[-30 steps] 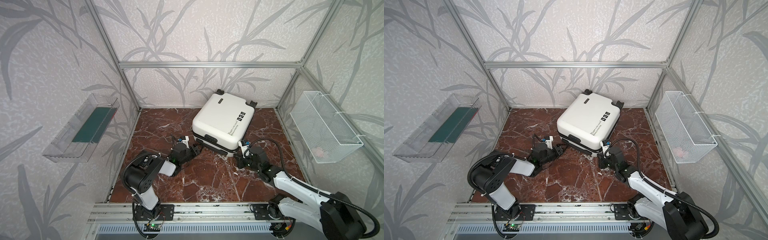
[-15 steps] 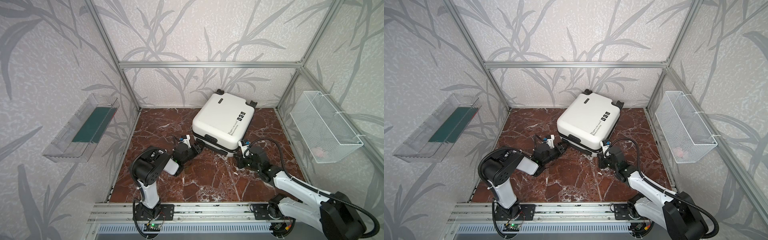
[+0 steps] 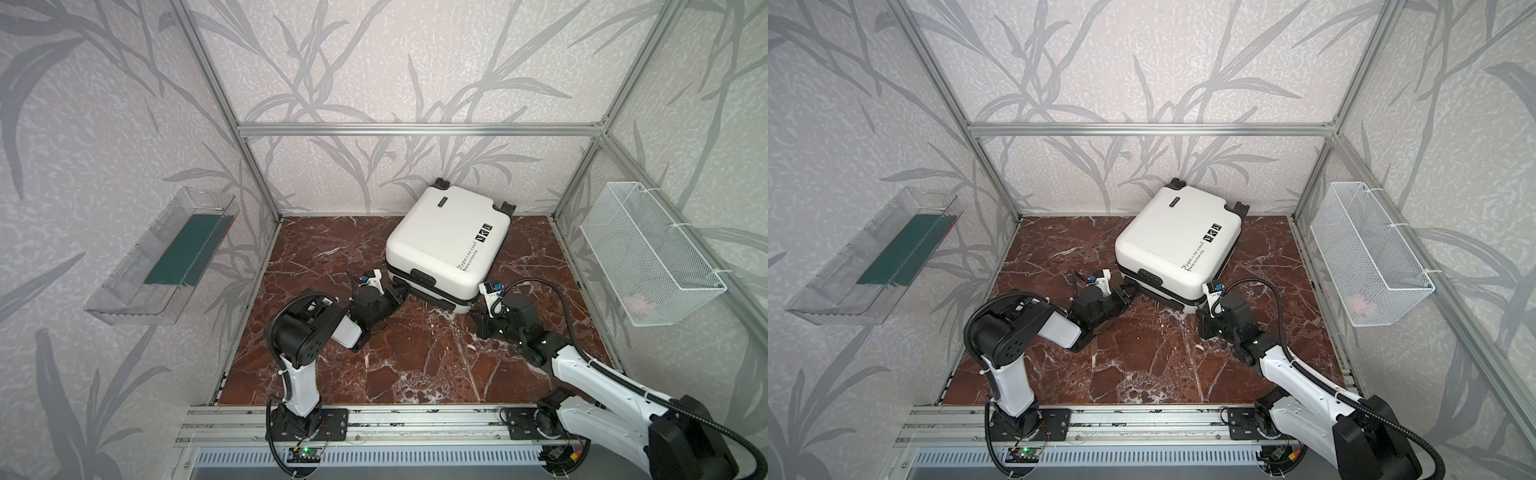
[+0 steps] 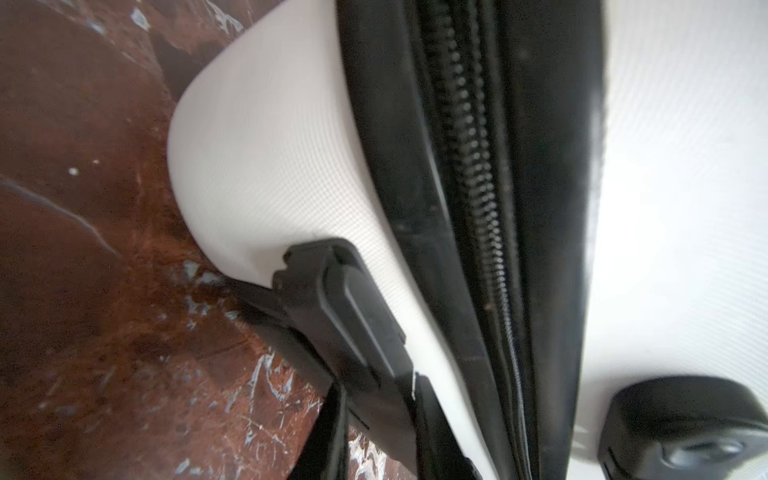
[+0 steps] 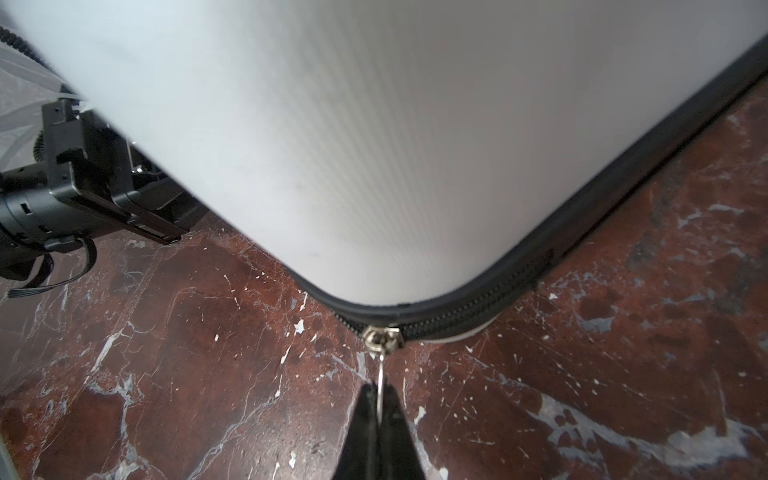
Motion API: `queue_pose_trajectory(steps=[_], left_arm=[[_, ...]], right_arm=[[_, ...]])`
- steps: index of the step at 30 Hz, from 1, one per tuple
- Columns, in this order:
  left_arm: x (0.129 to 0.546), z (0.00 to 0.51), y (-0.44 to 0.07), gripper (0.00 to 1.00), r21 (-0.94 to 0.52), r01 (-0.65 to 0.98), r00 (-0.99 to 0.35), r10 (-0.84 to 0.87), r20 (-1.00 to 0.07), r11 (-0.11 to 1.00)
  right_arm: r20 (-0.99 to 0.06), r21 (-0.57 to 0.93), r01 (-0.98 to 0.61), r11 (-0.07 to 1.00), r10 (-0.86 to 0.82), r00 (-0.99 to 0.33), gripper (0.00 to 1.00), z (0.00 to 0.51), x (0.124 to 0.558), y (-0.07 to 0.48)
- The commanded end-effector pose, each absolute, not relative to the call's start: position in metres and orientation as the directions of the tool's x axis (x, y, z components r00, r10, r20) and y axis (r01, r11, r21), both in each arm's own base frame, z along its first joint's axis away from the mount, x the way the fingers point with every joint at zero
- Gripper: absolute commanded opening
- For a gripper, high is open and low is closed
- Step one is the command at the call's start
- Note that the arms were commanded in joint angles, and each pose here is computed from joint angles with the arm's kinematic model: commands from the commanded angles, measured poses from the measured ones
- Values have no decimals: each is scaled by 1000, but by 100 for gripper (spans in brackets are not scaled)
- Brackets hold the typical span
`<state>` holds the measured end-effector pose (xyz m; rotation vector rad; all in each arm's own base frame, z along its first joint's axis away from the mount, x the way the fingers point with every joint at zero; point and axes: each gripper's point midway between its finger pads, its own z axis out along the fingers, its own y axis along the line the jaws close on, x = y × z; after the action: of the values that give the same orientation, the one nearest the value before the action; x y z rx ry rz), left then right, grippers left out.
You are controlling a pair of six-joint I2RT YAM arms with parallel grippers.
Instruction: Pack the luggage
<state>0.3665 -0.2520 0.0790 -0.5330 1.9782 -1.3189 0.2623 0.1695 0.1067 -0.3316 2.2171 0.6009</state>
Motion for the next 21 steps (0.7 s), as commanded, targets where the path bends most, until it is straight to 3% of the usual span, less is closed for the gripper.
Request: queue_pose_trajectory(steps=[1,4,14,21], left_arm=[[379,95,-255,8,-902,120,-626,-674,-393,415],[379,96,-255,0,-900,122,-620,-676,-398,418],[378,98,-253,0,-887,138,-593,-681,-431,441],[374,98,-258,0,-881,152,-591,-673,-445,449]], right_arm=[[-760,326,-451,831,-52,-647,0,124,255,173],[-748,339,-477,811,-75,-659,0,124,245,176],[-752,346,-608,715,-176,-635,0,138,226,209],[-767,342,-573,745,-130,-628,0,145,237,227]])
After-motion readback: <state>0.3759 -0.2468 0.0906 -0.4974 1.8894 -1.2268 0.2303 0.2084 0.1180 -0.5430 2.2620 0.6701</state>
